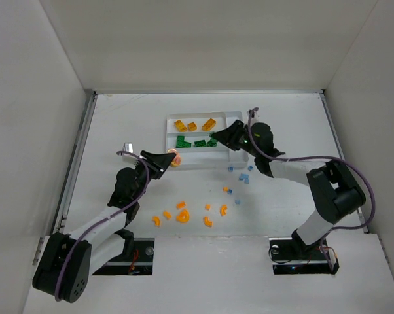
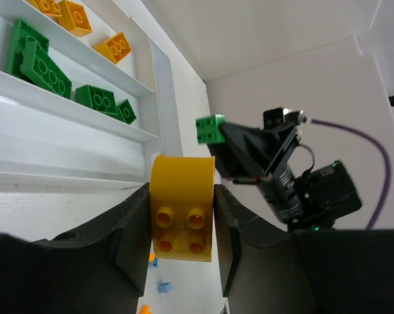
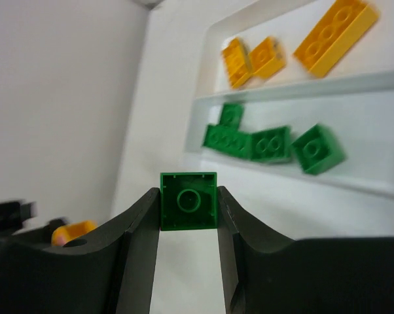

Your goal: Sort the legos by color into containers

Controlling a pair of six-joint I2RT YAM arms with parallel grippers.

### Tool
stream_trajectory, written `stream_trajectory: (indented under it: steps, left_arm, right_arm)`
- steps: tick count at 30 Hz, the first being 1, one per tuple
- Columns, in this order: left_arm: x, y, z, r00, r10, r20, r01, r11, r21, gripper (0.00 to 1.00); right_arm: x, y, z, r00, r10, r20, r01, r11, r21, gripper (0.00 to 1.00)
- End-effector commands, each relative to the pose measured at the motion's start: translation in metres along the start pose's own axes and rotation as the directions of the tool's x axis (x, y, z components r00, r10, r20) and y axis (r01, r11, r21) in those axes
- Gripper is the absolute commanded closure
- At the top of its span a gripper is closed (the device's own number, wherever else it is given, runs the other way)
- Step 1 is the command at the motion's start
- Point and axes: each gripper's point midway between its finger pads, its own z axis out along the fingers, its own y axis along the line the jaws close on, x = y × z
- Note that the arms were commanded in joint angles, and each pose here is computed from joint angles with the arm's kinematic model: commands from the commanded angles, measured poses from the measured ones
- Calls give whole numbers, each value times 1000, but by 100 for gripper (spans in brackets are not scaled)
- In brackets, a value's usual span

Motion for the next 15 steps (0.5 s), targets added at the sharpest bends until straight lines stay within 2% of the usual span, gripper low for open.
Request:
stream_trajectory:
  steps: [1,6,11,15]
  left_arm:
    - [-7,-21,-1,997,78,23,-79,994,81,90]
    - [-8,-9,-8,994,105,41,-108,992,64,89]
    - [0,-1,-6,993,120,18,-121,992,44,88]
    - [4,2,-5,993,115,8,-115,993,41,88]
  right_arm:
    - [-7,-37,10,956,-289,-41,286,898,334,64]
    - [-16,-63,24,883,-447,-144,452,722,524,64]
    - [-21,-69,32,862,-470,-189,487,670,560,64]
    - [-21,-76,35,849,-478,-224,511,641,573,58]
